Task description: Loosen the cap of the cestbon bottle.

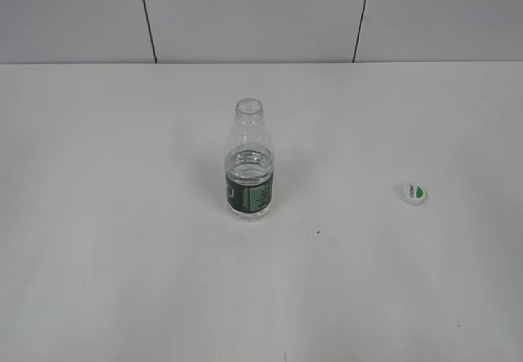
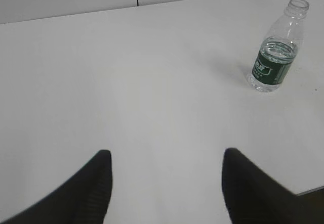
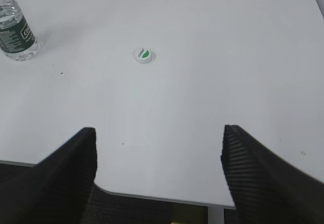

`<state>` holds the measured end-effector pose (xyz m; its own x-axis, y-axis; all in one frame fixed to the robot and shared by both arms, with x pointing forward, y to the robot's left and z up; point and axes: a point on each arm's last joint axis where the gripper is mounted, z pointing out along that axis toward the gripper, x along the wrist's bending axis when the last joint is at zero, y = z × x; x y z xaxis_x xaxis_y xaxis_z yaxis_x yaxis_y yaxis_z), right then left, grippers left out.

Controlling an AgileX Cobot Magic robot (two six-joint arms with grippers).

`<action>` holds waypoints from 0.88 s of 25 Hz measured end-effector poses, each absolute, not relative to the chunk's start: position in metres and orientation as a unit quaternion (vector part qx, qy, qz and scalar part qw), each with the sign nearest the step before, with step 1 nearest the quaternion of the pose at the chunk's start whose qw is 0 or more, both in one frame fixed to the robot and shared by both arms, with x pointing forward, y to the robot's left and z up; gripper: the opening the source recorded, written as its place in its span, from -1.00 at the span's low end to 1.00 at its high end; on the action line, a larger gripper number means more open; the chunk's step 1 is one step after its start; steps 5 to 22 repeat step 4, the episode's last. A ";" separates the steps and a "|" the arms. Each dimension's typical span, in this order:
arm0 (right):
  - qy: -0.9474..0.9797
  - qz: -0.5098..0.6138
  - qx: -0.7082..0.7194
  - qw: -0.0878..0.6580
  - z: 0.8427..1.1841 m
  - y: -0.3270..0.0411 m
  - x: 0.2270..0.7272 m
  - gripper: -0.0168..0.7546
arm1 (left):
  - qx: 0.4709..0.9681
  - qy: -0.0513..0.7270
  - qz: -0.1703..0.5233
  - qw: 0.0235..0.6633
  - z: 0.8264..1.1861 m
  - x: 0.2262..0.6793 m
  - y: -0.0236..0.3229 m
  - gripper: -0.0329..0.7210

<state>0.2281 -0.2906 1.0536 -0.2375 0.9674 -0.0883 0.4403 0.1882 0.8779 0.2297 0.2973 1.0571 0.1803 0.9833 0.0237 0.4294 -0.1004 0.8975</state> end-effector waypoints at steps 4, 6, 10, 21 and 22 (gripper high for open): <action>0.688 0.381 0.511 0.347 1.054 -0.291 0.228 0.57 | 0.656 0.538 0.346 0.400 1.057 0.230 0.297 0.16; 0.688 0.381 0.511 0.347 1.054 -0.291 0.228 0.57 | 0.656 0.538 0.346 0.400 1.057 0.230 0.297 0.16; 0.688 0.381 0.511 0.347 1.054 -0.291 0.228 0.57 | 0.656 0.538 0.346 0.400 1.057 0.230 0.297 0.16; 0.688 0.381 0.511 0.347 1.054 -0.291 0.228 0.57 | 0.656 0.538 0.346 0.400 1.057 0.230 0.297 0.16; 0.688 0.381 0.511 0.347 1.054 -0.291 0.228 0.57 | 0.656 0.538 0.346 0.400 1.057 0.230 0.297 0.16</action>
